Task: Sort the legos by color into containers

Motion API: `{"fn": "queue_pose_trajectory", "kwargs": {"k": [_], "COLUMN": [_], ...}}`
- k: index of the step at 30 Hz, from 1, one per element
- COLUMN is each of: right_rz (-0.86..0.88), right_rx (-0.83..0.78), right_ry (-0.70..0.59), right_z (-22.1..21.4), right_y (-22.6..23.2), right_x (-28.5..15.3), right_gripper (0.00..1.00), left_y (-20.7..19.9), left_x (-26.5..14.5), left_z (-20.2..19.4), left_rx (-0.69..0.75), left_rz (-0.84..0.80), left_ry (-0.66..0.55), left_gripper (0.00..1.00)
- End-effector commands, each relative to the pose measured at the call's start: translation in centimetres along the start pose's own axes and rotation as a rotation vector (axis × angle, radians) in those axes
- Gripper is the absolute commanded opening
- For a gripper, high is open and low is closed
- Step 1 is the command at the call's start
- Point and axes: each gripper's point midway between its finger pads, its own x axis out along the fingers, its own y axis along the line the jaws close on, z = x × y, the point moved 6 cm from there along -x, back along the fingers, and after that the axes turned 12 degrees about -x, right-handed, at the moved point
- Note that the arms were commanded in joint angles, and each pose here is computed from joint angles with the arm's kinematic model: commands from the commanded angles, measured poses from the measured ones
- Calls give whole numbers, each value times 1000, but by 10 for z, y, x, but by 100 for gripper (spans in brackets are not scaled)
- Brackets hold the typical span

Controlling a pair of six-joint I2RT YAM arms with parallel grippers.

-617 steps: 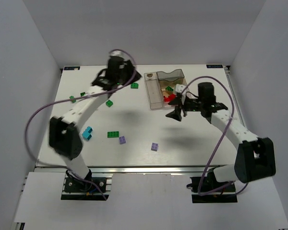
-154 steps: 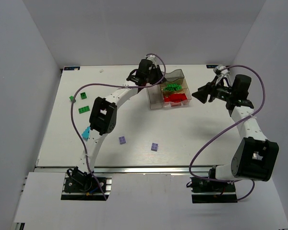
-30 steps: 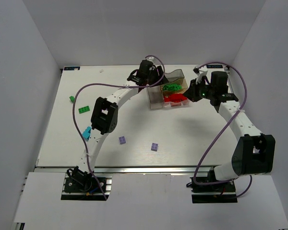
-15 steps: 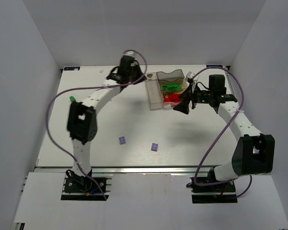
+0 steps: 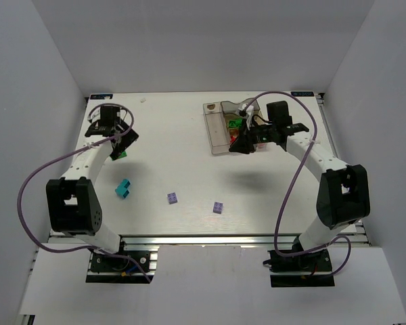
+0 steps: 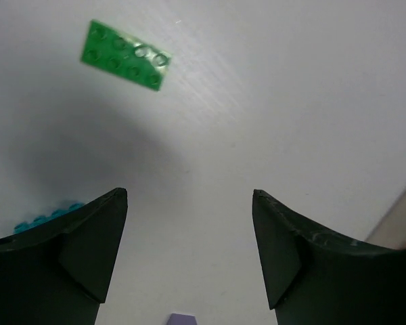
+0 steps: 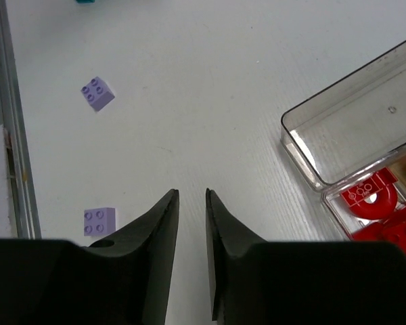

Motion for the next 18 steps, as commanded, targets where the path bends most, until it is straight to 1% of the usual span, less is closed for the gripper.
{"fn": "queue_pose_trajectory", "kwargs": {"k": [1, 2, 4, 5, 7, 8, 9, 10, 12, 16, 18], "right_rz": [-31, -40, -49, -58, -59, -67, -71, -74, -75, -82, -86], "right_rx": [1, -7, -7, -9, -9, -7, -6, -2, 4, 4, 5], "right_ry": [3, 6, 13, 20, 26, 29, 29, 33, 37, 46, 48], "right_z": [13, 14, 11, 10, 8, 8, 7, 6, 4, 2, 2], "right_y": [-5, -4, -3, -3, -1, -2, -2, -1, -1, -1, -1], "right_x": [-3, -2, -3, -3, -2, -3, -4, -5, -5, -5, -6], "right_gripper": [28, 28, 29, 30, 31, 32, 32, 33, 33, 34, 34], "left_y": [27, 28, 32, 30, 28, 28, 30, 24, 23, 11, 16], "left_x": [9, 13, 20, 23, 30, 35, 35, 44, 52, 74, 77], "left_z": [5, 6, 7, 11, 10, 14, 13, 16, 21, 30, 35], "left_rx": [-132, -214, -308, -401, -470, -555, -592, -650, -700, -806, -831], "left_rz": [126, 146, 206, 226, 281, 312, 356, 376, 414, 438, 487], "left_ry": [40, 43, 59, 49, 59, 41, 44, 36, 29, -5, -37], "left_gripper": [84, 84, 85, 85, 84, 84, 83, 83, 83, 82, 82]}}
